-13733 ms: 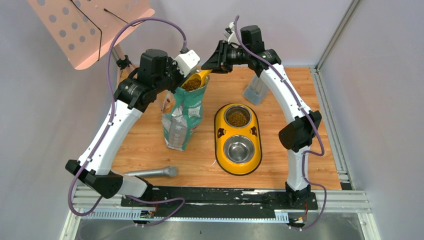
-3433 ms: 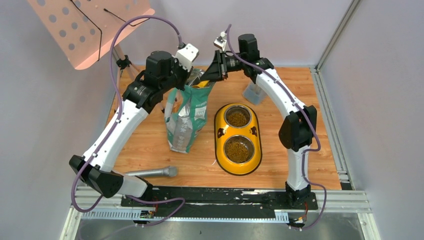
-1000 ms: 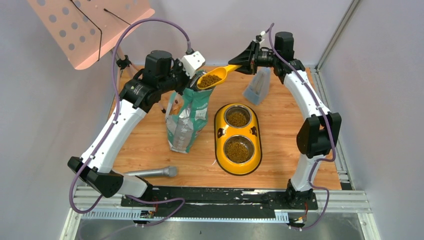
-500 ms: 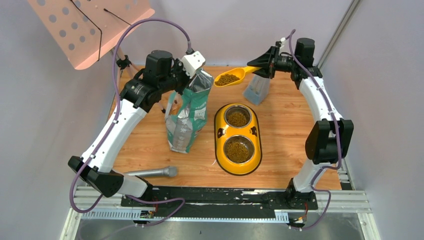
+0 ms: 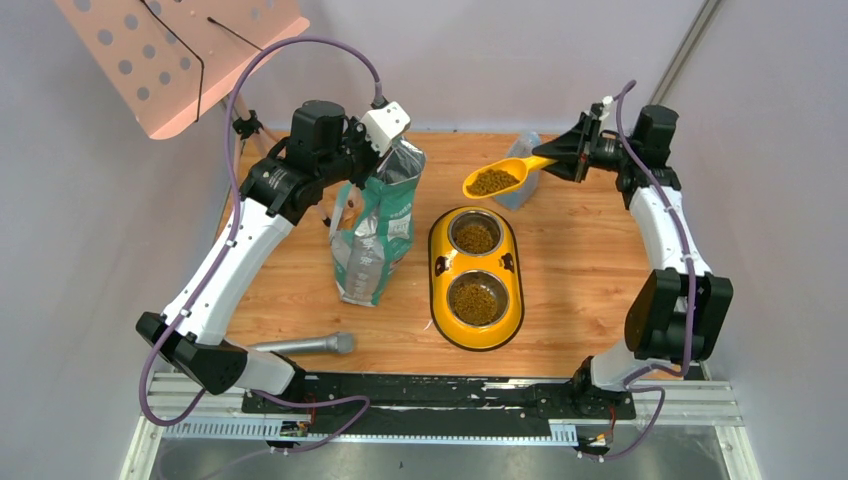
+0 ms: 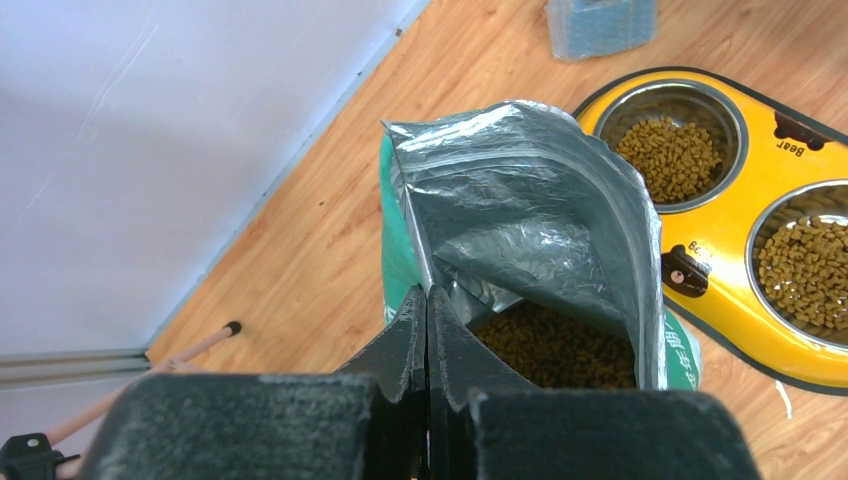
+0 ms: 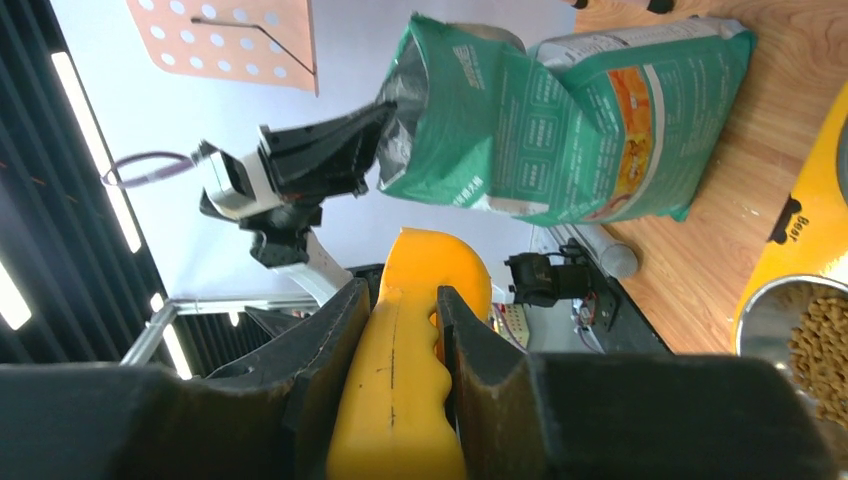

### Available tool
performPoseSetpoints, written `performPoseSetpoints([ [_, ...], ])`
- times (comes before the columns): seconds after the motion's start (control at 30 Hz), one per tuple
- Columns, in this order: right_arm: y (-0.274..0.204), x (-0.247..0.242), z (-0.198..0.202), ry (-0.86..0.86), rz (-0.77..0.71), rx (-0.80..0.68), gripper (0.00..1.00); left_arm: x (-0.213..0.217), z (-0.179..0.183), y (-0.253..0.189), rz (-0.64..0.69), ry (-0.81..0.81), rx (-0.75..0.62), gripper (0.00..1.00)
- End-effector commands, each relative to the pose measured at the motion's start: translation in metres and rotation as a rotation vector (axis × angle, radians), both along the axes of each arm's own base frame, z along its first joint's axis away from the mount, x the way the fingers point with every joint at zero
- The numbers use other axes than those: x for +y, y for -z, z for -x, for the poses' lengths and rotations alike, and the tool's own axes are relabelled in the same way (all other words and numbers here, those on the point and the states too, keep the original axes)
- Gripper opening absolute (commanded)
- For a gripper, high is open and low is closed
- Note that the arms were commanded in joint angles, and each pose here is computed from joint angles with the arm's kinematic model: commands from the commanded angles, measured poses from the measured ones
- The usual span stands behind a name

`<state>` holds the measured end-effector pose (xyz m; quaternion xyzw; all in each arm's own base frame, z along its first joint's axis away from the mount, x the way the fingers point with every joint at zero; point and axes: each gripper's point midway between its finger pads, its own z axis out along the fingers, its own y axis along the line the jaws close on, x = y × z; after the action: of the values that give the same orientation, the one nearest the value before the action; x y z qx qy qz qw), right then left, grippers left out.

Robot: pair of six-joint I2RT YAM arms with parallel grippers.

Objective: Serve the pet food

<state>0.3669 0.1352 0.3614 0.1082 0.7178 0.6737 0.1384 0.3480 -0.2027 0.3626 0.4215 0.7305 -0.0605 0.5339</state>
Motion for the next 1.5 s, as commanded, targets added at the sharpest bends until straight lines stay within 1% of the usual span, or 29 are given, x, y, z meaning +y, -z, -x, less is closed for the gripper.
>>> performPoseSetpoints([
  [0.0,0.001,-0.005,0.040,-0.081,0.018,-0.154,0.00,-0.007,-0.002,-0.057,0.108,0.012,-0.158,0.00],
  [0.27,0.042,-0.020,0.080,-0.127,-0.020,-0.115,0.00,-0.006,-0.003,-0.069,0.146,0.002,-0.200,0.00],
  [0.5,0.085,-0.028,0.096,-0.079,-0.008,-0.140,0.00,-0.005,0.002,-0.075,0.166,0.006,-0.216,0.00],
  [0.6,0.103,-0.030,0.093,-0.025,0.055,-0.177,0.00,-0.003,0.006,-0.079,0.173,0.007,-0.221,0.00],
  [0.77,0.132,-0.031,0.095,0.027,0.133,-0.168,0.00,0.002,0.011,-0.079,0.165,0.003,-0.233,0.00],
  [0.87,0.148,-0.035,0.092,0.062,0.235,-0.192,0.00,0.004,0.012,-0.076,0.162,-0.003,-0.228,0.00],
  [1.0,0.164,-0.040,0.089,0.081,0.333,-0.210,0.00,0.005,0.014,-0.075,0.164,-0.003,-0.223,0.00],
  [1.17,0.170,-0.044,0.086,0.076,0.426,-0.263,0.00,0.004,0.014,-0.076,0.166,0.000,-0.222,0.00],
  [1.3,0.172,-0.045,0.083,0.067,0.540,-0.328,0.00,0.004,0.014,-0.076,0.166,0.001,-0.223,0.00],
  [1.47,0.176,-0.046,0.080,0.074,0.642,-0.371,0.00,0.003,0.012,-0.075,0.167,0.000,-0.218,0.00],
])
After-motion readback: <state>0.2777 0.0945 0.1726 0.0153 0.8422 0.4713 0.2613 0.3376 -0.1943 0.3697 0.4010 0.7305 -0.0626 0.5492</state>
